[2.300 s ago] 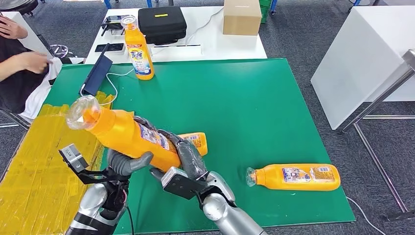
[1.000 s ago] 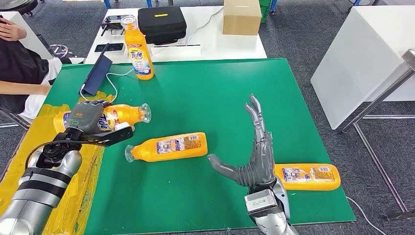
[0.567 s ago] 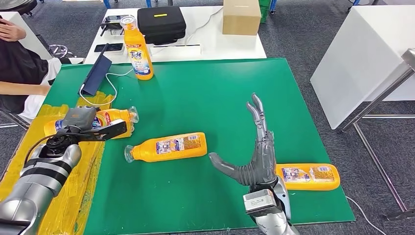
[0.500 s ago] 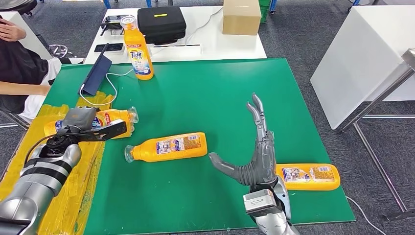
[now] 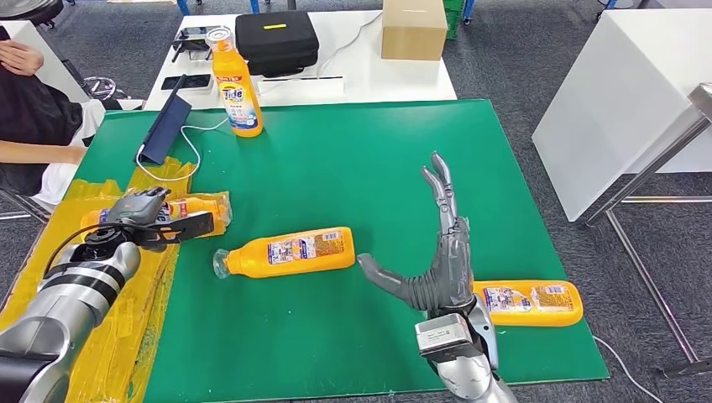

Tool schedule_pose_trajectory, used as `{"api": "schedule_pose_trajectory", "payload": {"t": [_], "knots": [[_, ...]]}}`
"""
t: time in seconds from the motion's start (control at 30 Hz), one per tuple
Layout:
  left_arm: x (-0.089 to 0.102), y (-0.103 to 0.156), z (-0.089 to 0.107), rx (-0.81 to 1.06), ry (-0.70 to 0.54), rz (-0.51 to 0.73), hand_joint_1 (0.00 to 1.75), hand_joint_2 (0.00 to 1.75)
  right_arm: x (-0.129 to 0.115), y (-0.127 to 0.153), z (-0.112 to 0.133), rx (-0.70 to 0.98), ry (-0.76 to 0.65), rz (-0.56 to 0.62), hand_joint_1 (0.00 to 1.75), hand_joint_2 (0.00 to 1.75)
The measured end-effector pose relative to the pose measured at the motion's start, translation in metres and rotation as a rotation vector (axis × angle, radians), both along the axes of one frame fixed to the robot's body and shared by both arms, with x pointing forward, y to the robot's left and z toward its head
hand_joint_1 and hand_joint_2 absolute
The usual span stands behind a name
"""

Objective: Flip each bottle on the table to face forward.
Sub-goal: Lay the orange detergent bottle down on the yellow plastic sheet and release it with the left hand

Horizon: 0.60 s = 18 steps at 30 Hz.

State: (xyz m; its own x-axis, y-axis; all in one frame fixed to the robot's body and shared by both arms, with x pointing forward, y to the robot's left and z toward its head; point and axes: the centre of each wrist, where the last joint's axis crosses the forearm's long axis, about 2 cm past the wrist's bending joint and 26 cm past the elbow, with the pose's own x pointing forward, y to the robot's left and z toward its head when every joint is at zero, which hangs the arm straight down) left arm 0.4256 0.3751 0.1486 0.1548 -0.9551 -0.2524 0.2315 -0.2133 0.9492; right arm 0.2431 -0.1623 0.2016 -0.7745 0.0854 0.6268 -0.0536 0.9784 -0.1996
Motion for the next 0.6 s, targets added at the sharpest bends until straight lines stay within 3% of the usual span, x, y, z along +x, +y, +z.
{"api": "schedule_pose_trajectory", "payload": {"t": [0.47, 0.53, 0.6], "knots": [[-0.004, 0.001, -0.013, -0.103, 0.072, -0.007, 0.00, 1.75, 0.004, 0.002, -0.001, -0.002, 0.010, 0.002, 0.00, 1.75], [-0.006, 0.001, -0.015, -0.153, 0.041, -0.027, 0.00, 1.75, 0.004, 0.002, -0.001, -0.002, 0.010, 0.002, 0.00, 1.75], [-0.010, -0.001, -0.018, -0.242, -0.064, -0.072, 0.00, 1.75, 0.005, 0.001, -0.001, -0.003, 0.011, 0.001, 0.00, 1.75]]}}
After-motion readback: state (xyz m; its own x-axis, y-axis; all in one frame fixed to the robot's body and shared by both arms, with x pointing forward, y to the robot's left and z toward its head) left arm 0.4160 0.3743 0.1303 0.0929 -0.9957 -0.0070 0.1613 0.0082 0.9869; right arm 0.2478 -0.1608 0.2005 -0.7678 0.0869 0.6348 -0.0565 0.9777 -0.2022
